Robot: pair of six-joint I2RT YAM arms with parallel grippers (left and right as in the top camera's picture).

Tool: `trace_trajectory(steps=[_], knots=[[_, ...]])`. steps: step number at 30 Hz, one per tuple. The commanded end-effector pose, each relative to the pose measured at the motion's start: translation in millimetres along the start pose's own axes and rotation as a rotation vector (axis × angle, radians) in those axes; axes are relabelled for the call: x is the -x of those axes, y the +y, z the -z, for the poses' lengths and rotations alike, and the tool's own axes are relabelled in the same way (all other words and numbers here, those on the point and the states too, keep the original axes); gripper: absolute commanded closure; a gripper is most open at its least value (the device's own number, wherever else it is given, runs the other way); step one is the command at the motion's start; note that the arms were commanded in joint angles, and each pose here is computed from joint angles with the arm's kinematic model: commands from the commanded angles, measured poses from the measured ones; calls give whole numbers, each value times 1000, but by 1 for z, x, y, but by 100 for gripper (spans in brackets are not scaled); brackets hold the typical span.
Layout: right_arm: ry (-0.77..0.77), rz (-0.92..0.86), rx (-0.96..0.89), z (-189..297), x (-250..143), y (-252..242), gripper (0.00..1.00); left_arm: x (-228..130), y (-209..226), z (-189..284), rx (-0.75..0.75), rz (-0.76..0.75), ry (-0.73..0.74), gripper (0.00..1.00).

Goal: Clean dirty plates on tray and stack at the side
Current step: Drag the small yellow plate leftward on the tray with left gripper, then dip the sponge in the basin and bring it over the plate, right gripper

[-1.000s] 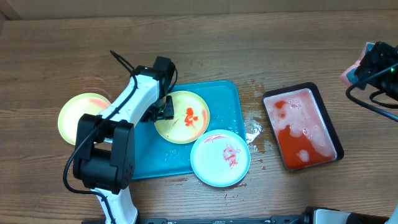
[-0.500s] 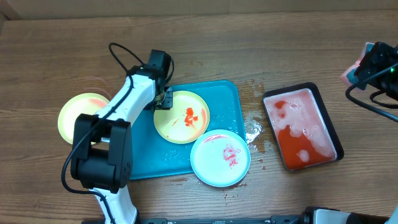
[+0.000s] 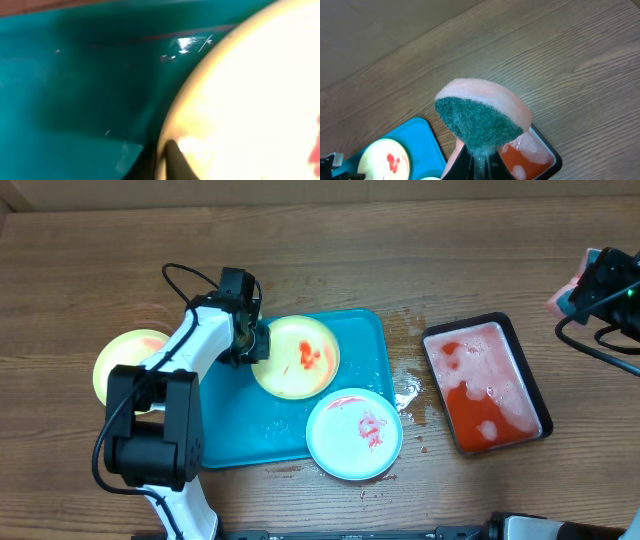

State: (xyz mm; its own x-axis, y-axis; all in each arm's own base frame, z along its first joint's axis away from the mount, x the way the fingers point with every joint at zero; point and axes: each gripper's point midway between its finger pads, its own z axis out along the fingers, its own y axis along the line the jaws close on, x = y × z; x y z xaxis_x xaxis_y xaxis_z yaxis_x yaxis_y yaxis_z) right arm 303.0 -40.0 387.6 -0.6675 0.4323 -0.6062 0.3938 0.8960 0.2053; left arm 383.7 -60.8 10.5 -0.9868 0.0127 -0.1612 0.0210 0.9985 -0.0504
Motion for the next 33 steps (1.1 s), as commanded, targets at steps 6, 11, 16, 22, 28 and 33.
trace_trajectory(steps=[6, 11, 16, 22, 28, 33], knots=[[9, 6, 81, 5, -1, 15, 96, -12, 7, -6, 30, 20, 37, 96], [106, 41, 218, -4, -16, 40, 96, -18, 19, -5, 103, 122, 50, 96], [250, 95, 273, -32, -44, 61, 96, -20, 13, -5, 69, 118, 63, 96], [424, 244, 319, -79, -97, 100, 96, -18, -7, -6, -47, 62, 66, 96], [514, 364, 438, -107, -149, 152, 96, -19, -27, -4, -179, -18, 69, 96], [581, 459, 542, -116, -190, 193, 96, -25, -31, -7, -224, -27, 79, 96]])
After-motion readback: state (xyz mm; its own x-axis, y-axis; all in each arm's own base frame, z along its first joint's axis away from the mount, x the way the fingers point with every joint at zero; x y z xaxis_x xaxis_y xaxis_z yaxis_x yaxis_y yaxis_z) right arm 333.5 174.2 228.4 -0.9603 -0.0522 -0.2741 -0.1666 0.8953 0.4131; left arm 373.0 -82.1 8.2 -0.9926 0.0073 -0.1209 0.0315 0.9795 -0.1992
